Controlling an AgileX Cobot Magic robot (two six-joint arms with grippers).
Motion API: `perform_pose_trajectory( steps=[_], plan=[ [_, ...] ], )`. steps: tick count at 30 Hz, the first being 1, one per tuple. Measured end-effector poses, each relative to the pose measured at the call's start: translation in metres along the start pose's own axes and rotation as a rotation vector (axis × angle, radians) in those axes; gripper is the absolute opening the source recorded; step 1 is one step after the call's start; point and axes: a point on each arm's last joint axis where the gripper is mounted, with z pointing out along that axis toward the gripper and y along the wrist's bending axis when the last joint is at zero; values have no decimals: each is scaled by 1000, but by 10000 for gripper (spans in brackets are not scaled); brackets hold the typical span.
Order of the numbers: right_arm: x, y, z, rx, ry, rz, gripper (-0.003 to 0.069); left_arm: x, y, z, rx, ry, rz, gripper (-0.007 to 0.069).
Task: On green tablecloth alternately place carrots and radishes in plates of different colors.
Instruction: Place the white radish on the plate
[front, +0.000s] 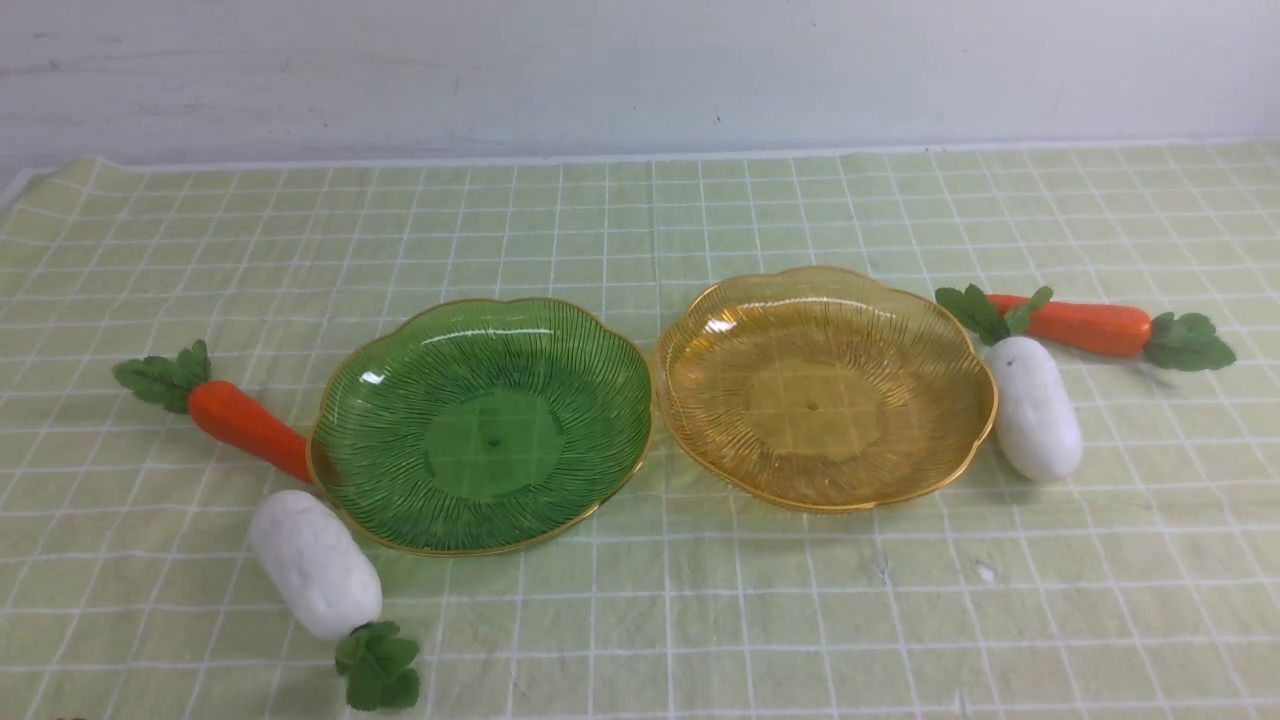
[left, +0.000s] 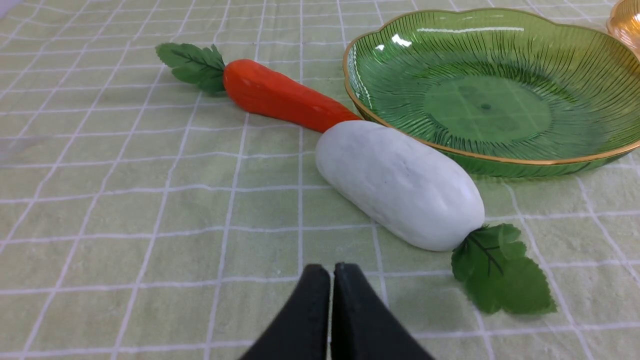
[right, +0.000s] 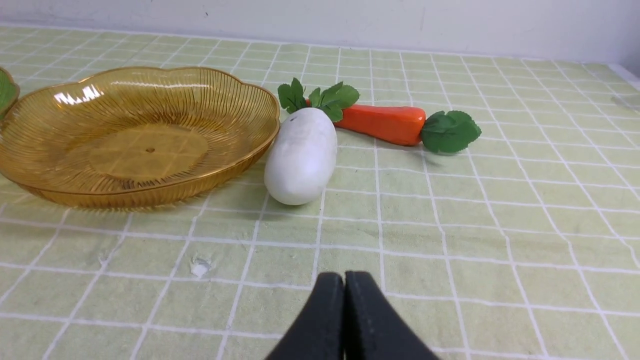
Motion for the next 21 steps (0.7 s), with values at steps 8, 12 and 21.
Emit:
perform_pose_trajectory(
  steps=[8,12,21],
  plan=[
    [0,0,0,1,0,-5,-14,-1,0,0,1,-11,-5,-8],
    [-2,2,0,-18,-24,108,-14,-6,-5,0,70,-62,-297,-8],
    [-10,11,-1,-167,-53,906,-14,-18,-19,-4,301,-55,-1181,-8]
  ],
)
